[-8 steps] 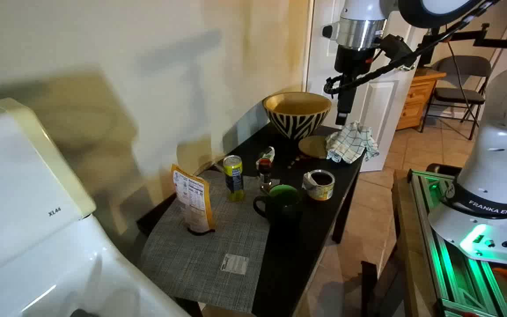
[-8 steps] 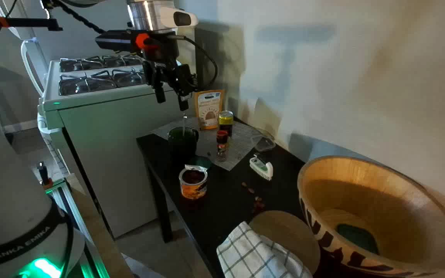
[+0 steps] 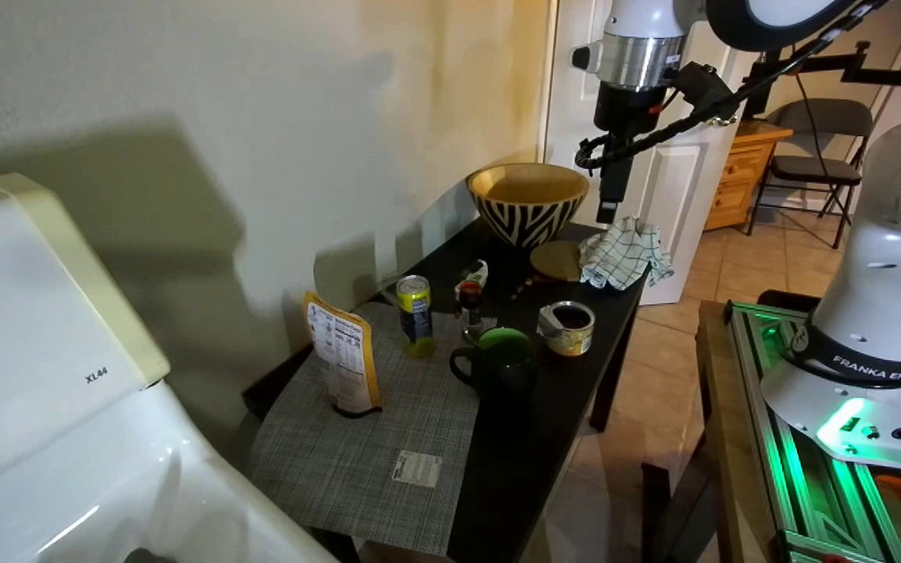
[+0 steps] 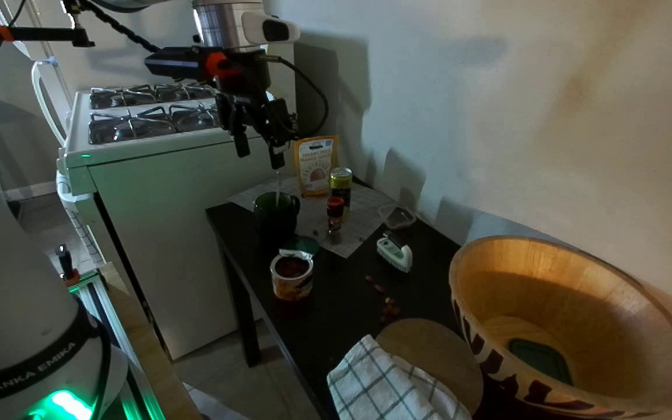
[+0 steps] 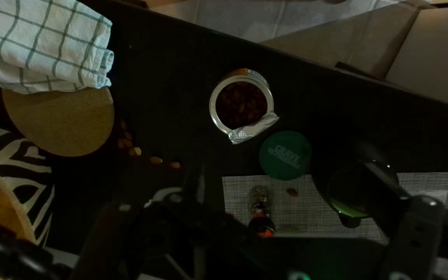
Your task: Put the towel into the bowl
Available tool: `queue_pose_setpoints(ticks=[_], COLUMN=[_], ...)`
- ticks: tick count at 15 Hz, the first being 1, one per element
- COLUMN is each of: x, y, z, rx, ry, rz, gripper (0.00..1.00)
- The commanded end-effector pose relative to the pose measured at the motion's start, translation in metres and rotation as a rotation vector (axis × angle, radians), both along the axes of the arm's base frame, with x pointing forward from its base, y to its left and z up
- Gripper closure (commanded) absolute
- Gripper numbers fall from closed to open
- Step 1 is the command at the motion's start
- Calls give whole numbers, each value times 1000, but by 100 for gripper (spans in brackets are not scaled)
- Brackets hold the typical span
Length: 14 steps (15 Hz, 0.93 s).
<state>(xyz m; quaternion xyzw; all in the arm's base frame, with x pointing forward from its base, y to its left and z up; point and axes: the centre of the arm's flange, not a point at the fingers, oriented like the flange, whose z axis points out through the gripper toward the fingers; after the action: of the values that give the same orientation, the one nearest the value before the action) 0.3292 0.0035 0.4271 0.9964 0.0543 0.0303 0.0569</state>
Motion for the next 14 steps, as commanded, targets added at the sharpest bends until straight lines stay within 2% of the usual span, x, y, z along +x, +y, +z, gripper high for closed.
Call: queue_pose_setpoints(ticks=[1, 5, 8, 9, 11, 14], x=[0, -1, -12, -16, -26, -42], y=[0, -3, -57, -76, -120, -180], z=[0, 0, -7, -8, -14, -37], rx=[0, -14, -59, -77, -124, -170], ry=[0, 5, -12, -25, -8, 77], rz=[0, -5, -132, -139, -206, -337], gripper=[0, 0, 0, 0, 0, 0])
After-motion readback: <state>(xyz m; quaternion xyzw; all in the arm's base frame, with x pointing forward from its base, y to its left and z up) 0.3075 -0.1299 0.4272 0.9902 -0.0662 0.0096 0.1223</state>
